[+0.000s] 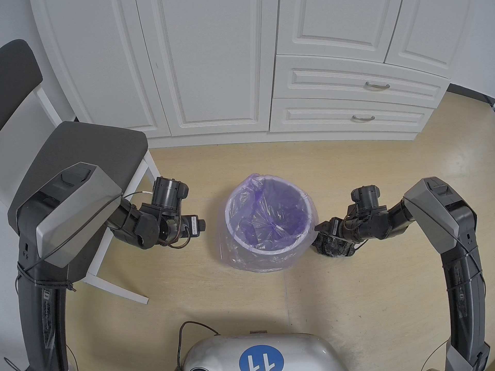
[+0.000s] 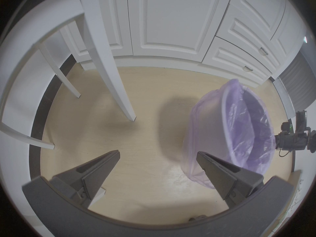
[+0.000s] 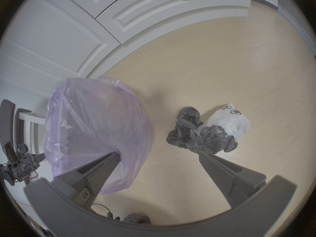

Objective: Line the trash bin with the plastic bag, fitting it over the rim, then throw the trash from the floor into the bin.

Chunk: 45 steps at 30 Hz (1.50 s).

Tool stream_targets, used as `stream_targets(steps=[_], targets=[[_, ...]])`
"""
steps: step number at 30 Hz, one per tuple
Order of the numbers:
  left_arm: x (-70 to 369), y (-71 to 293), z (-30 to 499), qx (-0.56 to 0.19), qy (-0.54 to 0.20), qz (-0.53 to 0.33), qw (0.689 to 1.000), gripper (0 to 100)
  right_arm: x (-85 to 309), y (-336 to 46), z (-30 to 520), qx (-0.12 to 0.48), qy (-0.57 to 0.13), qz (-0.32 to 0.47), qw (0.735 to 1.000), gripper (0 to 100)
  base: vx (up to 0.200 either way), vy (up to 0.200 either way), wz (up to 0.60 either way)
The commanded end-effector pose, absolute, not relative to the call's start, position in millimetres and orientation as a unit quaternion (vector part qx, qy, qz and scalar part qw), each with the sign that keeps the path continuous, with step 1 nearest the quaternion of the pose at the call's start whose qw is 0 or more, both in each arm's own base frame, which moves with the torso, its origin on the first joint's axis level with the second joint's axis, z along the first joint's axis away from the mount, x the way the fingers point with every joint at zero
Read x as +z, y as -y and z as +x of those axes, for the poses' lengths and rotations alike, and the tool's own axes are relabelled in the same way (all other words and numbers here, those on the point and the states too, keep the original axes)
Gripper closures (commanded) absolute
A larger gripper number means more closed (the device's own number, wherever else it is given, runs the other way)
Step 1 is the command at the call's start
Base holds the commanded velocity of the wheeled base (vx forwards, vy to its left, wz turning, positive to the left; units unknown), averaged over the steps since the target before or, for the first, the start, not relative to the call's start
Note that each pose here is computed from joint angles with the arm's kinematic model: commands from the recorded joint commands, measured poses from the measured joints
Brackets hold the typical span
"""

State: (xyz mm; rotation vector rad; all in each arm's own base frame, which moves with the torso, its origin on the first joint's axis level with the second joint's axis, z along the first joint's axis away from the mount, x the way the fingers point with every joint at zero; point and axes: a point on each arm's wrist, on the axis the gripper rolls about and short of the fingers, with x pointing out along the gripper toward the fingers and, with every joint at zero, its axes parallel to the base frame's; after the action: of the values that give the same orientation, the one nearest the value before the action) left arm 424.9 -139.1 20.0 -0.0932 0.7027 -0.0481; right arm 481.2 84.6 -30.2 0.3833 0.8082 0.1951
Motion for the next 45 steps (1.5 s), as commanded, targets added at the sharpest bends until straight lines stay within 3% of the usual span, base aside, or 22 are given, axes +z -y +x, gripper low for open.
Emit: stream_targets(steps=[1,9,14,19,30,37,45], targets=[[39.6,145.8,414.9,-0.038,-0.316,-0.051,0.947,0,-25.7,-77.5,477.5,0.099,-0.395,0.197,0.892,0,0.0,0.0,0.0],[57.9,181.0,390.2,-0.091,-0.265,-0.062,0.958,0,-22.7,-76.5,470.8,0.13,-0.394,0.209,0.885,0,0.0,0.0,0.0],[48.3,209.0,388.7,-0.075,-0.226,-0.055,0.97,0,-26.3,-73.3,474.3,0.131,-0.361,0.225,0.895,0,0.0,0.0,0.0],[38.8,227.8,399.4,-0.069,-0.219,0.018,0.973,0,-26.3,-58.1,477.8,0.132,-0.338,0.248,0.898,0,0.0,0.0,0.0],[36.6,272.0,402.8,-0.086,-0.205,0.116,0.968,0,-39.3,-66.5,473.7,0.145,-0.35,0.225,0.898,0,0.0,0.0,0.0],[-3.9,293.0,415.6,-0.045,-0.2,0.214,0.955,0,-45.9,-67.5,470.0,0.151,-0.357,0.202,0.9,0,0.0,0.0,0.0],[-7.4,297.0,421.1,-0.047,-0.202,0.227,0.952,0,-57.6,-69.9,470.9,0.149,-0.345,0.179,0.909,0,0.0,0.0,0.0]])
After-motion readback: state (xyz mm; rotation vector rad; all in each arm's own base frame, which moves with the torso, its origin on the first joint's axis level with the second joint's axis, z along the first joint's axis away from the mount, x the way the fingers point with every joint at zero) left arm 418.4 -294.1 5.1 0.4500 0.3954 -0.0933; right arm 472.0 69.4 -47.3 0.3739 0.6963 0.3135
